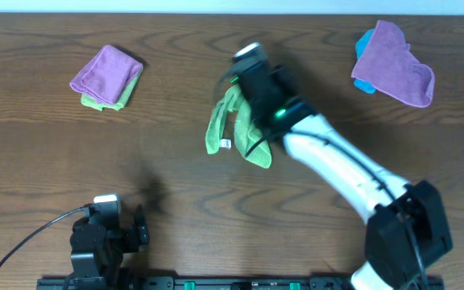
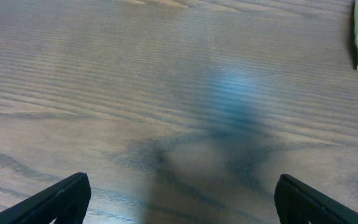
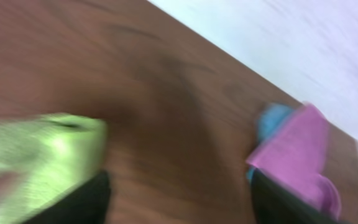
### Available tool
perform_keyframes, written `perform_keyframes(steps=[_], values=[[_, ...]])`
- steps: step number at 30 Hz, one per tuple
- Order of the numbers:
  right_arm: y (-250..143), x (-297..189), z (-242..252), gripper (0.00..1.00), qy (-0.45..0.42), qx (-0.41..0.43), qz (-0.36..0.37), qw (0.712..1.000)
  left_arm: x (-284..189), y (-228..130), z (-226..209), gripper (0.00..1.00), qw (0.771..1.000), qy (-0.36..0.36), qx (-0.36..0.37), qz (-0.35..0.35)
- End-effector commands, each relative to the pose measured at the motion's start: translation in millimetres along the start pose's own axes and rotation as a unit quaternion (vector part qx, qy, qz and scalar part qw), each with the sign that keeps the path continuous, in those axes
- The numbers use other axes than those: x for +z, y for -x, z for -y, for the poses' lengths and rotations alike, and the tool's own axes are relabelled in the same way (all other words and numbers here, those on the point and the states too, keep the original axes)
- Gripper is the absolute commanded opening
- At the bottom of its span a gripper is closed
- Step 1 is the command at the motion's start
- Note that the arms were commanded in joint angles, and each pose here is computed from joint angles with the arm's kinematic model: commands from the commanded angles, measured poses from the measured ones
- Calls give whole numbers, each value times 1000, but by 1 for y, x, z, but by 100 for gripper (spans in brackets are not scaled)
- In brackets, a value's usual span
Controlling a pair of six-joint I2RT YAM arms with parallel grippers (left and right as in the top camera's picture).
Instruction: Fold the cloth
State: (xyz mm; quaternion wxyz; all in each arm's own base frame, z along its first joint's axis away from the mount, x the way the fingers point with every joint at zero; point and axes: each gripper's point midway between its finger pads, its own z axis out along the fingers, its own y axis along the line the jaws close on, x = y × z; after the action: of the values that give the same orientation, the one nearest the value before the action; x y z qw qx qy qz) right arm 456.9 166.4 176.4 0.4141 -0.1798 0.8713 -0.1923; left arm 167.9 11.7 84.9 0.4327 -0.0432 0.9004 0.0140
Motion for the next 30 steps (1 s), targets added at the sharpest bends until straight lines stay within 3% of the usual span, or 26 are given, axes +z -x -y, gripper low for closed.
perform_keyframes(steps=[1, 4, 11, 20, 30], values=[[-8, 13, 29, 77, -39, 24, -19, 999, 7, -16, -3, 96, 1000, 8, -1, -24], [-18, 16, 29, 77, -22, 18, -37, 999, 7, -16, -3, 95, 1000, 8, -1, -24], [-25, 12, -30, 74, 148, 22, -46, 988, 7, -16, -2, 95, 1000, 6, -1, -24], [-48, 53, -55, 71, 186, 29, -73, 979, 7, -16, -2, 95, 1000, 6, -1, -24], [-50, 56, -61, 69, 200, 31, -74, 977, 7, -16, -2, 96, 1000, 6, -2, -23]])
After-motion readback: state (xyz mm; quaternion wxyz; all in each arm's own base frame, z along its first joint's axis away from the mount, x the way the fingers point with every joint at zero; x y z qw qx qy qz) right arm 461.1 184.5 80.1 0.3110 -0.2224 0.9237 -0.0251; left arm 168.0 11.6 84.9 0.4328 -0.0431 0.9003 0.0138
